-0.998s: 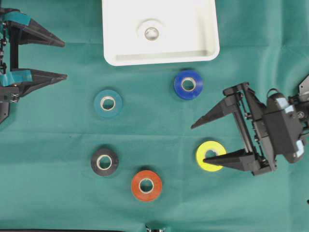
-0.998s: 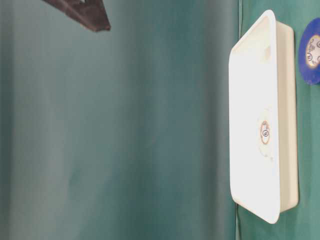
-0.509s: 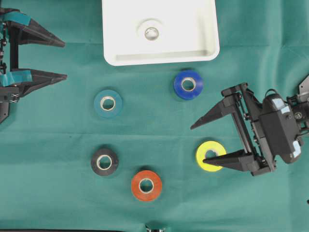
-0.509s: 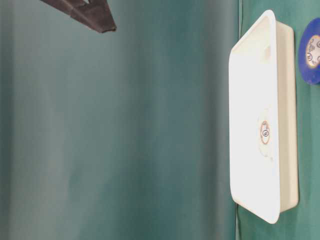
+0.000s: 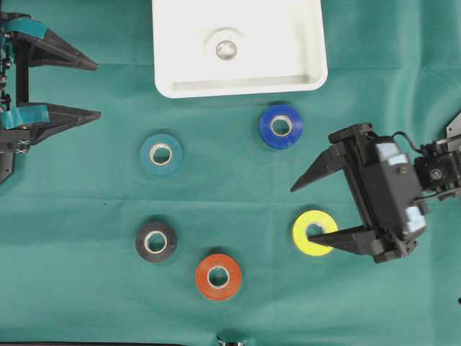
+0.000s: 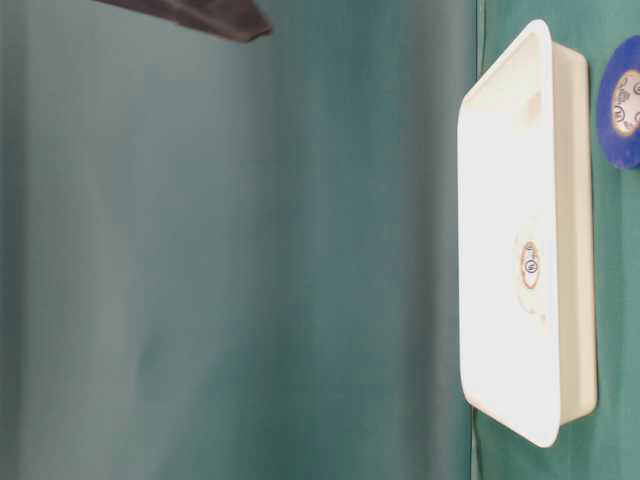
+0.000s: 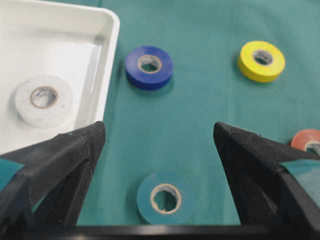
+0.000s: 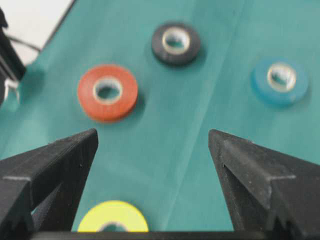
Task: Pick up the tape from a random location and place it into the white case.
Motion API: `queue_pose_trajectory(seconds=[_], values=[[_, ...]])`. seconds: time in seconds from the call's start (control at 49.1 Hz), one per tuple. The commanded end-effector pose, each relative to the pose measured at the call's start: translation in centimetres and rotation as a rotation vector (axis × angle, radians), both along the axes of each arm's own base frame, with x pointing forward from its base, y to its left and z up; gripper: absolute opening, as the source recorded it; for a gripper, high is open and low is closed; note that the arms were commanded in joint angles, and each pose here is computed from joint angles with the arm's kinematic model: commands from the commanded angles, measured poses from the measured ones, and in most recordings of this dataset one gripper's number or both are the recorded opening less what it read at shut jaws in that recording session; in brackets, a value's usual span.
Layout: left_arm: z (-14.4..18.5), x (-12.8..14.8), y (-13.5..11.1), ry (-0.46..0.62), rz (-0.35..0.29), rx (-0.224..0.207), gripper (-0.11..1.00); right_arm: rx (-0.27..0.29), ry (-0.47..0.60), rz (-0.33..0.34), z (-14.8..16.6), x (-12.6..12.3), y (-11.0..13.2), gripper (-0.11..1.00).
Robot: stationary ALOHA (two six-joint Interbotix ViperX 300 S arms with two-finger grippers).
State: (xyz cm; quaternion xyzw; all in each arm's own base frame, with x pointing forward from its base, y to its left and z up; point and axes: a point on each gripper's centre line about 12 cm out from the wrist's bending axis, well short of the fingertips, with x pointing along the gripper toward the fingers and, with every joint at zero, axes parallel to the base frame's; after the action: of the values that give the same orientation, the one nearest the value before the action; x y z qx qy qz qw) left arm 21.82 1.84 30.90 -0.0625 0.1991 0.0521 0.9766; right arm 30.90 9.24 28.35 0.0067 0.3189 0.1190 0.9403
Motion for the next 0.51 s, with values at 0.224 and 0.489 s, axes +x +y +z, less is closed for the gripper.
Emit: queue_pose_trajectory(seconds=[0.224,0.489], values=[[0.61,0.18,0.06,-0.021,0.001,0.005,0.99,-0.018,0.195,-0.037,0.82,0.48,0.17,0.89],[0.60,0.17,0.06,-0.020,0.001,0.003,0.99,-0.061,0.334,-0.045,1.47,0.51,0.15,0.89]])
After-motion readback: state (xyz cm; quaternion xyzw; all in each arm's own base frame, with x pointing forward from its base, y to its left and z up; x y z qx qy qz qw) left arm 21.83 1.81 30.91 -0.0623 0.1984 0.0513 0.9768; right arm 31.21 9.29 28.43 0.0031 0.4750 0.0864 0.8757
